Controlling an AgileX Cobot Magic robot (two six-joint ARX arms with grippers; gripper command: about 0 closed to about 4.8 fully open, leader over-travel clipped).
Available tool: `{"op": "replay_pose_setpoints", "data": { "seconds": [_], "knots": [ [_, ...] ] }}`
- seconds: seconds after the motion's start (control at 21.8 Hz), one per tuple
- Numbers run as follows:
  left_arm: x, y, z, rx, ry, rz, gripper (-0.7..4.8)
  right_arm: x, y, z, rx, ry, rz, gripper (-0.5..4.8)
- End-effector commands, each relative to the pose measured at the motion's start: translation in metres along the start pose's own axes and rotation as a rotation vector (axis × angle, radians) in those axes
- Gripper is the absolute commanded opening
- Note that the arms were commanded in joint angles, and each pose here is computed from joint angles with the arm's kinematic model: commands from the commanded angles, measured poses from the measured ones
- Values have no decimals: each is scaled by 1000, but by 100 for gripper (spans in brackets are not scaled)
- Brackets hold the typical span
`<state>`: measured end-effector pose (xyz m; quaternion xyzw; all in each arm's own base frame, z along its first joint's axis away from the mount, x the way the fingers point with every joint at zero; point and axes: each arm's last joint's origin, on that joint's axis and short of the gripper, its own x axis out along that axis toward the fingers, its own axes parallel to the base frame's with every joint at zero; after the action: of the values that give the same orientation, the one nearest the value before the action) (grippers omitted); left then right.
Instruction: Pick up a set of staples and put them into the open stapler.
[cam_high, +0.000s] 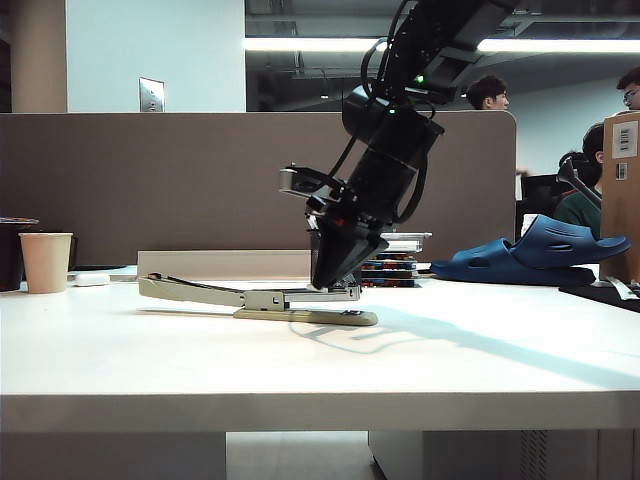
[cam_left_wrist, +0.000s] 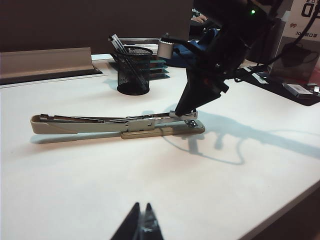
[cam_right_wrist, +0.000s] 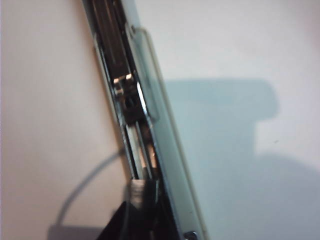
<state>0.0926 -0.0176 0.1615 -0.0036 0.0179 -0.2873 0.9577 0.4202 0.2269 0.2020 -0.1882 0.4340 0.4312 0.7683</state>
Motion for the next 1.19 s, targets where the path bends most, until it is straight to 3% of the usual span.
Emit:
{"op": "replay_pose_setpoints", "data": {
  "seconds": [0.05,0.28,1.19],
  "knots": [
    [0,0,2,4,-12,-5,-6,-14,1,10,-26,-68,-27,31],
    [0,0,2,4,-12,-4,-6,-17,2,12,-30,-78,-32,-6],
    [0,0,2,4,-12,-4,-6,1,-3,6,-65,-56,-32,-5]
  ]
}}
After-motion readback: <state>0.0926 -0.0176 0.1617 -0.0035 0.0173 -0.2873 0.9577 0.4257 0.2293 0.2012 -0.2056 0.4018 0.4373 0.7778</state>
